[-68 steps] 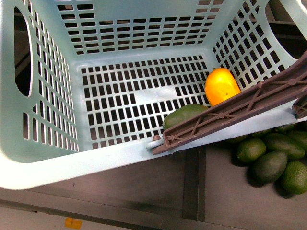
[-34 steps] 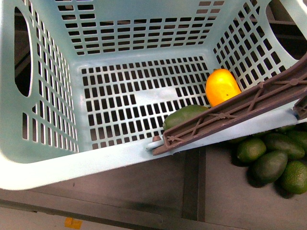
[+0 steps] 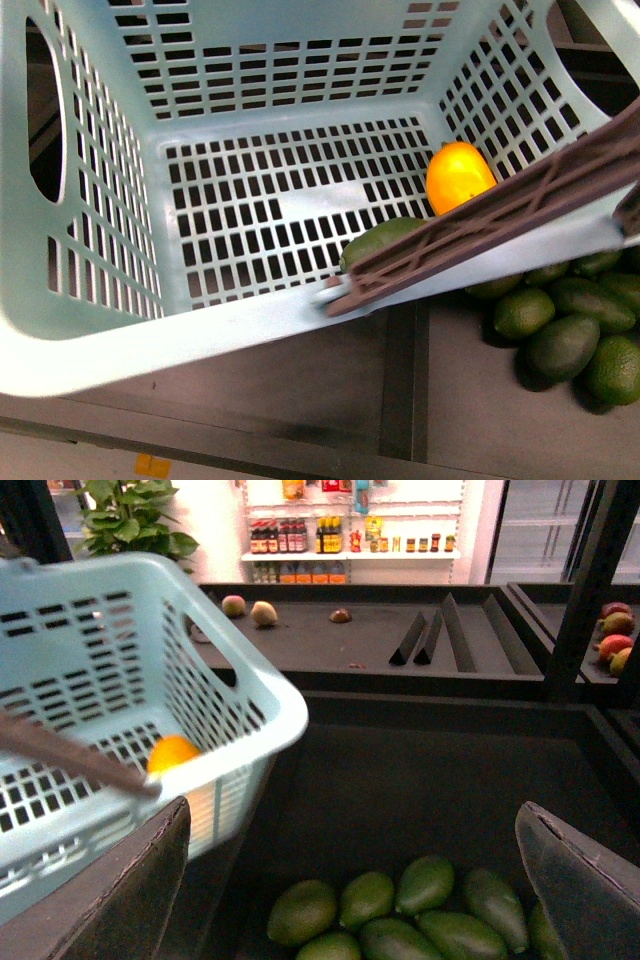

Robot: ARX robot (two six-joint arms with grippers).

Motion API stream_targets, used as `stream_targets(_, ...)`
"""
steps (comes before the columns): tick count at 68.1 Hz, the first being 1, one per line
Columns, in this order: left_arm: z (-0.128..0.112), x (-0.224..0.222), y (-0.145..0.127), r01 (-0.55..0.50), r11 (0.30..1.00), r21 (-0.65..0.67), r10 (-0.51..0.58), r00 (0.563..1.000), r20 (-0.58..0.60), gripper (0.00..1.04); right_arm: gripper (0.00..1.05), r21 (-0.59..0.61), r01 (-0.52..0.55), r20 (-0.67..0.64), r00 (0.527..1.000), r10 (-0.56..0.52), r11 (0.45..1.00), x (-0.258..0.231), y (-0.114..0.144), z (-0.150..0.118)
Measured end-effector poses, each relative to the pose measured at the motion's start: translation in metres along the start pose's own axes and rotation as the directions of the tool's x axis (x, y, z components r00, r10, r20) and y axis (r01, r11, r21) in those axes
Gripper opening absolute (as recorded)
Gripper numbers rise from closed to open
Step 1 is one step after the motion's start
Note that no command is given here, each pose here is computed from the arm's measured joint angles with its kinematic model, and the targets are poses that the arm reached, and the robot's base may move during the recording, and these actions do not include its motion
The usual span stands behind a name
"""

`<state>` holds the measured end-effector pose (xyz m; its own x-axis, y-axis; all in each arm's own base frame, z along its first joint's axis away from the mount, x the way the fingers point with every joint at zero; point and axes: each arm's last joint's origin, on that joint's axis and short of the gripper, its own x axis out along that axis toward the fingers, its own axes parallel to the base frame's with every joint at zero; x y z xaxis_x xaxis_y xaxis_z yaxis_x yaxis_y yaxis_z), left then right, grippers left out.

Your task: Pick mango and avocado into basket

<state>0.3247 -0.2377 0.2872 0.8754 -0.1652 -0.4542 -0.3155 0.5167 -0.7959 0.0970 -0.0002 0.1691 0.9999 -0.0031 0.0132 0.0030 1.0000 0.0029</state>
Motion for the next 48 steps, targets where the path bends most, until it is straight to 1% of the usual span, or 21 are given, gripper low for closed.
stream_targets(6, 0.013, 0.013, 0.007, -0.019, 0.999, -0.047, 0.021, 0.999, 0.027, 0.14, 0.96, 0.000, -0.001, 0.000, 1.000, 0.001, 1.000, 0.000, 0.000, 0.000)
stream_targets(17, 0.023, 0.042, 0.028, -0.086, 0.991, -0.107, 0.087, 0.996, 0.001, 0.14, 0.96, 0.000, -0.001, 0.000, 1.000, 0.001, 1.000, 0.000, 0.000, 0.000)
stream_targets(25, 0.028, 0.079, 0.047, -0.170, 0.977, -0.127, 0.167, 0.985, -0.036, 0.14, 0.96, 0.000, 0.000, 0.000, 1.000, 0.000, 1.000, 0.000, 0.000, 0.000)
stream_targets(31, 0.038, 0.112, 0.058, -0.226, 0.954, -0.194, 0.222, 0.974, -0.047, 0.14, 0.96, 0.000, -0.001, 0.000, 1.000, 0.001, 1.000, 0.000, 0.000, 0.000)
stream_targets(39, 0.055, 0.141, 0.062, -0.238, 0.923, -0.302, 0.248, 0.969, -0.004, 0.14, 0.96, 0.000, -0.001, 0.000, 1.000, 0.001, 1.000, 0.000, 0.000, 0.000)
stream_targets(48, 0.060, 0.158, 0.065, -0.238, 0.899, -0.367, 0.259, 0.966, 0.008, 0.14, 0.96, 0.000, -0.001, 0.000, 1.000, 0.001, 1.000, 0.000, 0.000, 0.000)
